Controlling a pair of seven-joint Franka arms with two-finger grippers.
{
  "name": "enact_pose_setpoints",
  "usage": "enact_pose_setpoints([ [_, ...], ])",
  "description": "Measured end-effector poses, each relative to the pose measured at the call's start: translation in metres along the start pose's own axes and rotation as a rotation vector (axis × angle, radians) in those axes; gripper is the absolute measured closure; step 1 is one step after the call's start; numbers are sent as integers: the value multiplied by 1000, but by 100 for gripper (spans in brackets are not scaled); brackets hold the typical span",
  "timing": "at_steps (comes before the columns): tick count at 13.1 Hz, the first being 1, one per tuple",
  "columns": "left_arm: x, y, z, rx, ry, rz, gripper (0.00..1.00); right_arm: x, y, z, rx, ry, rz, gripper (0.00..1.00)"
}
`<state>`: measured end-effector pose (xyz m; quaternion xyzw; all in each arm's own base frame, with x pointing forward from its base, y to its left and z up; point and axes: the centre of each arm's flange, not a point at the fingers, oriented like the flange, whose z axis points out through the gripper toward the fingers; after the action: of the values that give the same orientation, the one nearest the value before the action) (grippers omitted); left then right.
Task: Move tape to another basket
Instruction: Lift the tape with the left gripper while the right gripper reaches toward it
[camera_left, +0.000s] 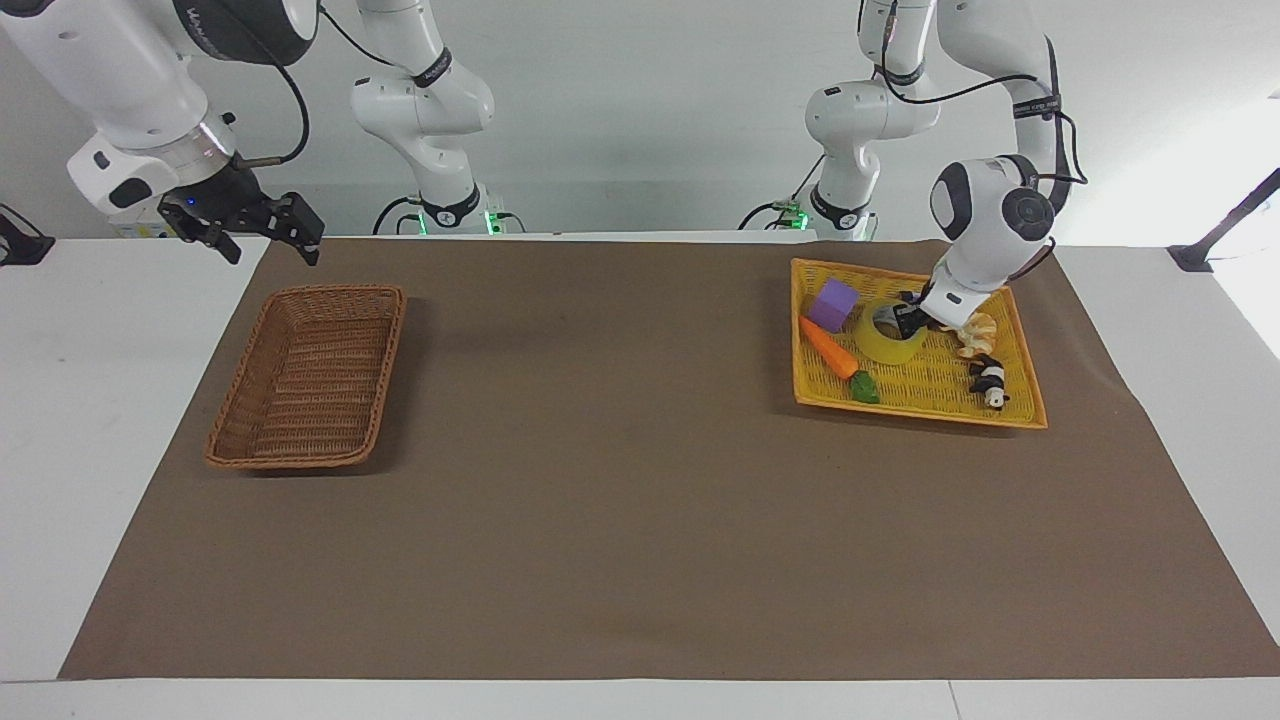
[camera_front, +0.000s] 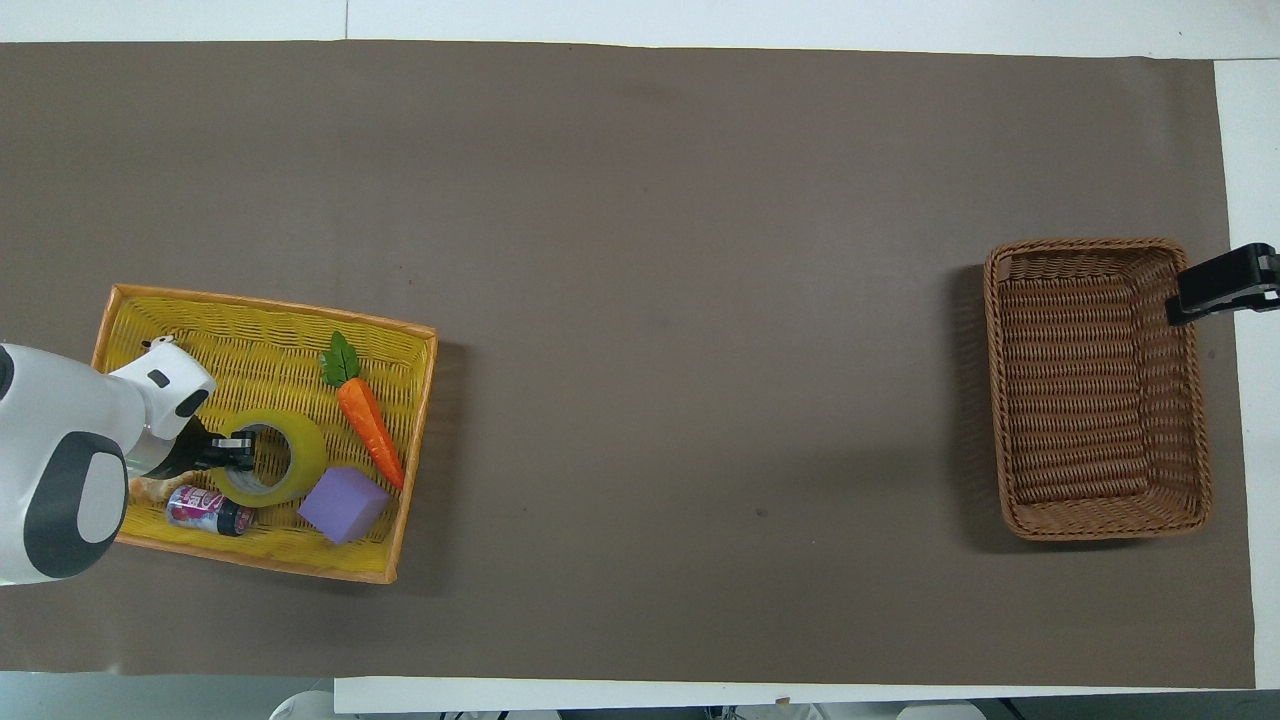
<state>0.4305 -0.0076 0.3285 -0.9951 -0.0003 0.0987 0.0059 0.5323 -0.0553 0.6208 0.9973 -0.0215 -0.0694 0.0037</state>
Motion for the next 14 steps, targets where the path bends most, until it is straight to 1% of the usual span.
enact_pose_setpoints([
  [1,11,2,-24,0,2,3,77,0,0,0,0,0,0,0],
  [3,33,7,-94,-3,59,6,77,0,-1,0,1,-1,-44,0],
  [4,38,12,-126,-28,86,-21,77,0,-3,0,22,1,-86,0],
  [5,41,24,-149,-78,106,-61,77,0,-9,1,78,6,-118,0],
  [6,42,45,-163,-138,119,-97,77,1,-15,2,150,10,-135,0],
  [8,40,101,-170,-224,108,-161,77,1,-26,4,292,15,-150,0],
  [9,37,133,-170,-275,101,-182,77,0,-32,5,347,15,-156,0],
  [10,33,162,-171,-330,91,-184,77,-1,-38,7,398,13,-163,0],
  [11,29,186,-176,-368,85,-174,77,-2,-45,7,462,12,-170,0],
  [12,25,209,-182,-387,81,-168,77,-4,-53,8,531,11,-177,0],
  [14,14,251,-194,-398,79,-152,77,-8,-66,10,643,6,-187,0],
])
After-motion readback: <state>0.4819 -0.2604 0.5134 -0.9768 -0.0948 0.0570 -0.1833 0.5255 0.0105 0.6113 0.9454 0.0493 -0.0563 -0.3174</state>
